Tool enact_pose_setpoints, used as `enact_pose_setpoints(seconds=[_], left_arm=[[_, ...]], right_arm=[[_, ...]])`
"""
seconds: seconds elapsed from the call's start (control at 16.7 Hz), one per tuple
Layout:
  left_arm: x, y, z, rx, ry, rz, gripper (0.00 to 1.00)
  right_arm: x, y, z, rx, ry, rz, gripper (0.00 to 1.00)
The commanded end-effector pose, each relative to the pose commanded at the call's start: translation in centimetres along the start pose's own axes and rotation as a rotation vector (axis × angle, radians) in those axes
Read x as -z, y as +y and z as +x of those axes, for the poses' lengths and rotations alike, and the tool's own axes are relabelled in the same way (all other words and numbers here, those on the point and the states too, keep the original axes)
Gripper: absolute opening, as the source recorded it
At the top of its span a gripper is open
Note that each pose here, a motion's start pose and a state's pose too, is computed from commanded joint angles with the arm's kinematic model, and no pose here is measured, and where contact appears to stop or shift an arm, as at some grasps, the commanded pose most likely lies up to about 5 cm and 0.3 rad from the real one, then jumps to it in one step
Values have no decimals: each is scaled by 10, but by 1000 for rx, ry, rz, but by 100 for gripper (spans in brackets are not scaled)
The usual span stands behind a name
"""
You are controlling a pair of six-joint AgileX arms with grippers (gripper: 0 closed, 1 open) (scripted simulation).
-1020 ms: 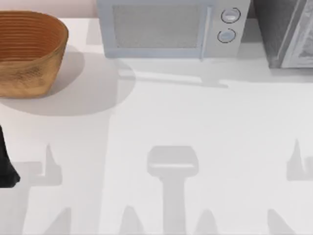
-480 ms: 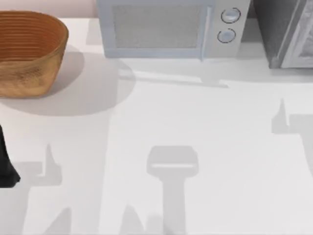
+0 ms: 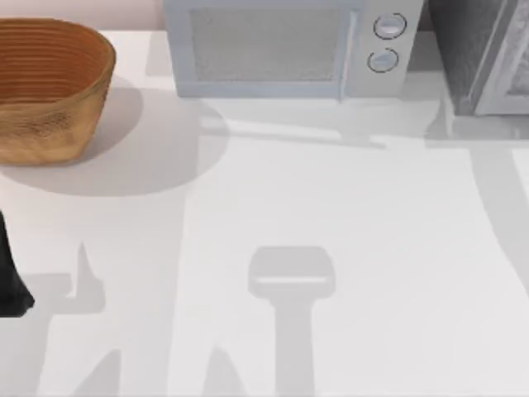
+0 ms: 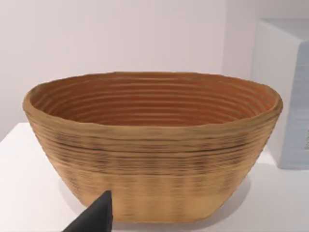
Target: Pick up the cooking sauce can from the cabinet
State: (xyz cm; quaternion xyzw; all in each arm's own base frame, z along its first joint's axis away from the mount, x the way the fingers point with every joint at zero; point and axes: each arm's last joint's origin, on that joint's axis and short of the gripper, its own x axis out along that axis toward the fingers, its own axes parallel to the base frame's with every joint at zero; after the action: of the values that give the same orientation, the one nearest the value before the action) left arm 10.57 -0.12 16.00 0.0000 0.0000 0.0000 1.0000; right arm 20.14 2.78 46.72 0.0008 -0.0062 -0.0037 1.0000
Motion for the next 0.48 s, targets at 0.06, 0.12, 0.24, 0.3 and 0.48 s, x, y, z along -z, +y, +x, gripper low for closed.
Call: enact_pose_setpoints(seconds=[0.06, 0.12, 0.24, 0.3, 0.48], left_arm=[[0, 0, 0, 0, 0, 0, 100], [0, 0, 0, 0, 0, 0, 100], [0, 0, 0, 0, 0, 0, 100], [0, 0, 0, 0, 0, 0, 100], [0, 0, 0, 0, 0, 0, 100]], right_arm=[[-9, 3, 9, -1, 1, 0, 100], [-17, 6, 18, -2, 2, 0, 100], [-29, 12, 33, -4, 6, -1, 100], [-33, 14, 40, -5, 8, -1, 100], [-41, 19, 53, -7, 12, -1, 100]])
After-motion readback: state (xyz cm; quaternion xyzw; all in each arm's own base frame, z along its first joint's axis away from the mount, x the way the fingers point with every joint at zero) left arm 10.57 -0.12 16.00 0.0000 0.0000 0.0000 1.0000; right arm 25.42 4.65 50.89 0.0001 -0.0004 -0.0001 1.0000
